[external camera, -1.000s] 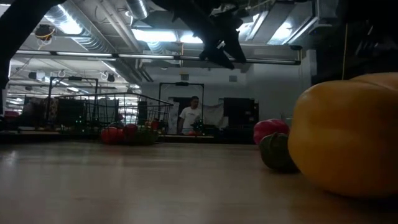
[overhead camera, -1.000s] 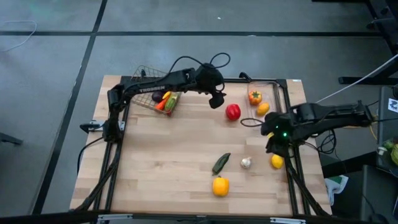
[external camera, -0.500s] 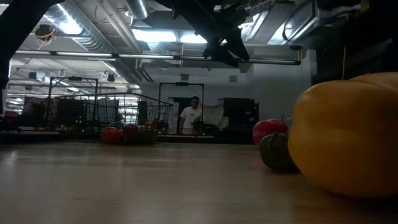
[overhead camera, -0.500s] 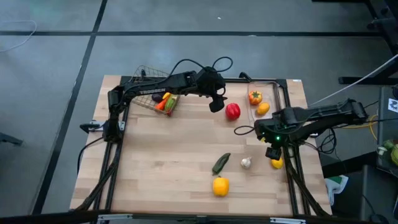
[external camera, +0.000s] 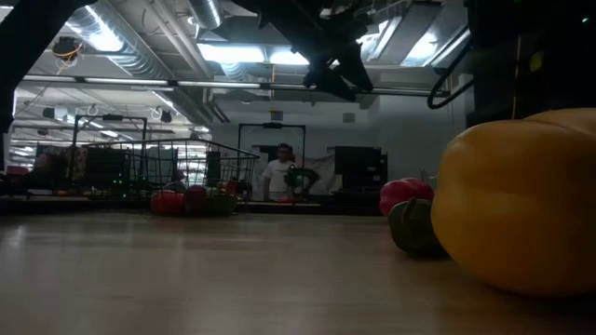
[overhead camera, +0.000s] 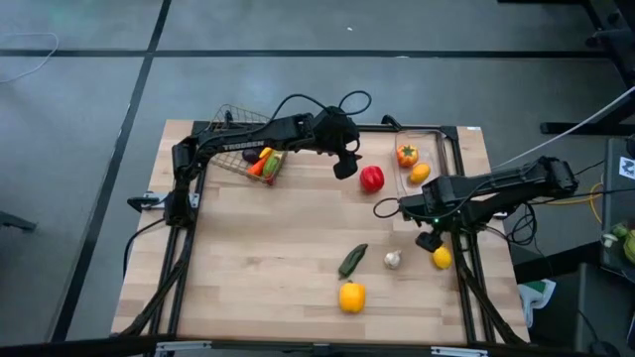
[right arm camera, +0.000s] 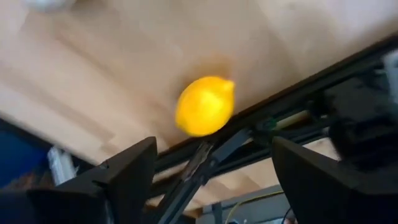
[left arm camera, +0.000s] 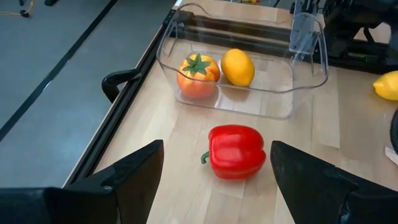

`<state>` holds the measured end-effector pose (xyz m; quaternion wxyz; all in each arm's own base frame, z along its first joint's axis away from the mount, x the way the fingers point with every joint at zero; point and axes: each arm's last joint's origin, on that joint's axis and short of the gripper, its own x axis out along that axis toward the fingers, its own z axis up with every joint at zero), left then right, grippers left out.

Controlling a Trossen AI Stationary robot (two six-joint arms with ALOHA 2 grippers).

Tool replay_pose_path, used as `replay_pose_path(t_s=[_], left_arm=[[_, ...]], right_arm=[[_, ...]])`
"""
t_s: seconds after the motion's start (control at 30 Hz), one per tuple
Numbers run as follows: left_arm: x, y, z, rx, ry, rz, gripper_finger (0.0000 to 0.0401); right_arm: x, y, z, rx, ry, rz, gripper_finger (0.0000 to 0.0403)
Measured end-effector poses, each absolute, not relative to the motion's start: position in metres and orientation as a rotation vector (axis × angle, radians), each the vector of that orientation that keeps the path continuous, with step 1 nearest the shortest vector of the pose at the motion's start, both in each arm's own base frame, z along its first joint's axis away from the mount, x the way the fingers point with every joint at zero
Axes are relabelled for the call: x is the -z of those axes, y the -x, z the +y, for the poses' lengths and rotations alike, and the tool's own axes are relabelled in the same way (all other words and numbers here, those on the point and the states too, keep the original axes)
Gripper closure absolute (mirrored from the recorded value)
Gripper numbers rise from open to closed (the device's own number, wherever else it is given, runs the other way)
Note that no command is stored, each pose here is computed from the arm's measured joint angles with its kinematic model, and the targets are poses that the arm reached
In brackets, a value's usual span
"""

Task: Sort produce into baskets
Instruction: Put the yellow lemon into the transparent bin

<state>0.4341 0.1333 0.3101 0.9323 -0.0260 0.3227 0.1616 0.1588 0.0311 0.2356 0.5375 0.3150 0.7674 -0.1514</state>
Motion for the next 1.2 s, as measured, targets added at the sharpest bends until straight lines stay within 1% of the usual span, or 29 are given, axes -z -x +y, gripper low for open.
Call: replay_pose_path(t_s=[0.2,0.33,0.6,0.77,1.1,1.2], left_arm=[[-0.309,-0.434,0.133,-0.33,0.054,0.665,0.0109],[-0.309,-0.434,0.133,-0.33,0.054,0.665,0.0109],[-0.31,-0.434,0.132,-0.328,0.053,0.664,0.0109],[-0.309,-0.436,0.128,-0.319,0.048,0.664,0.0109],[-0.309,-0.437,0.123,-0.306,0.039,0.665,0.0109],[-0.309,-0.437,0.122,-0.304,0.038,0.665,0.0109]], right_arm=[[-0.235,-0.159,0.031,0.467,-0.797,1.809,0.0093],[-0.235,-0.157,0.04,0.546,-0.789,1.792,0.0098],[-0.212,-0.15,0.063,0.576,-0.774,1.787,0.01],[-0.204,-0.142,0.072,0.638,-0.774,1.806,0.01],[-0.188,-0.133,0.087,0.692,-0.778,1.76,0.01],[-0.179,-0.132,0.092,0.669,-0.804,1.735,0.01]])
